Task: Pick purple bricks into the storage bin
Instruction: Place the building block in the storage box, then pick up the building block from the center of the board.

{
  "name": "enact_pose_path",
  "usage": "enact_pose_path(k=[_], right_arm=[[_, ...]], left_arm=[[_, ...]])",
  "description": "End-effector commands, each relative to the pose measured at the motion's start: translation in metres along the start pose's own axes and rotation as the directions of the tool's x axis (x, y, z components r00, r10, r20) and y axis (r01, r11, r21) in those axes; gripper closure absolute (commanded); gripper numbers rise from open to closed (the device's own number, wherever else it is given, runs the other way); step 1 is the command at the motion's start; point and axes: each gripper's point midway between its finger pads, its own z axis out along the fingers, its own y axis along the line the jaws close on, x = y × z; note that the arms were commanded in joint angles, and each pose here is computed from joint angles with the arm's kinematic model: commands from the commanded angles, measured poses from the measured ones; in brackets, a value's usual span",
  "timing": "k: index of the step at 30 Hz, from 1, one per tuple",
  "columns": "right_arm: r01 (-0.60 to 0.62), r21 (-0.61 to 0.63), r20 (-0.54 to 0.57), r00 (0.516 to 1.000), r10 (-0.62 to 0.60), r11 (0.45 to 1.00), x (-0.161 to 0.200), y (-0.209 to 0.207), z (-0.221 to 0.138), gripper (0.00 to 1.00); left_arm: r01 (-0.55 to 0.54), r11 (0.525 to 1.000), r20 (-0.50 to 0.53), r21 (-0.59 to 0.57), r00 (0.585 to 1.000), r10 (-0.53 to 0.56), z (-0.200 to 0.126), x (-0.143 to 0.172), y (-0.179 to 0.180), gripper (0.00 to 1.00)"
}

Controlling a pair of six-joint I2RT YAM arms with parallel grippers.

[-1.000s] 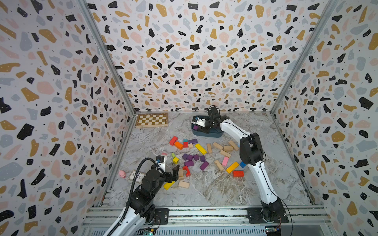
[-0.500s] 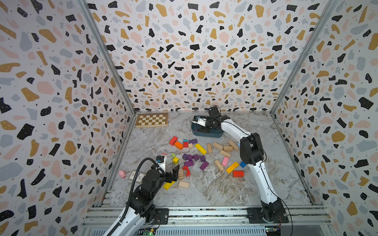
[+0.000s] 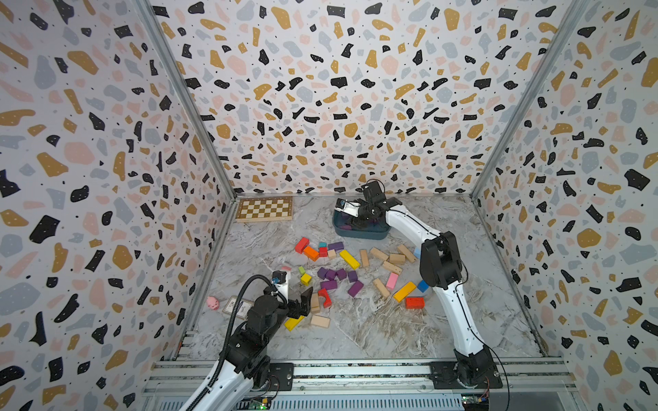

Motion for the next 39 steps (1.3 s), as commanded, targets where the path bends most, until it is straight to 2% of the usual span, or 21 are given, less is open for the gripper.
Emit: enact_pose_path(k=[1, 7, 12, 20, 39], right_arm=[[0.079, 0.098, 0.05, 0.995, -0.085, 0.992, -0.056, -0.019, -0.054, 0.39], [0.14, 0.072, 0.075, 0.986, -0.146, 0.987, -0.075, 0.004, -0.067, 0.4], [0.169, 0.028, 0.102, 0.98, -0.171, 0.985, -0.085, 0.037, -0.062, 0.43], [0.154, -0.067, 0.07, 0.986, -0.149, 0.986, -0.069, 0.08, -0.035, 0.45], [0.121, -0.151, -0.015, 0.992, -0.124, 0.981, -0.026, 0.113, 0.005, 0.45]], left_arm=[[-0.013, 0.999, 0.056, 0.033, 0.998, 0.011, -0.002, -0.017, -0.008, 0.01], [-0.013, 0.999, 0.056, 0.031, 0.998, 0.011, -0.002, -0.017, -0.007, 0.01], [-0.011, 1.0, 0.058, 0.029, 0.998, 0.01, -0.002, -0.017, -0.007, 0.01], [-0.011, 1.0, 0.058, 0.028, 0.998, 0.01, -0.003, -0.017, -0.007, 0.01], [-0.011, 1.0, 0.06, 0.025, 0.998, 0.01, -0.003, -0.018, -0.006, 0.01]])
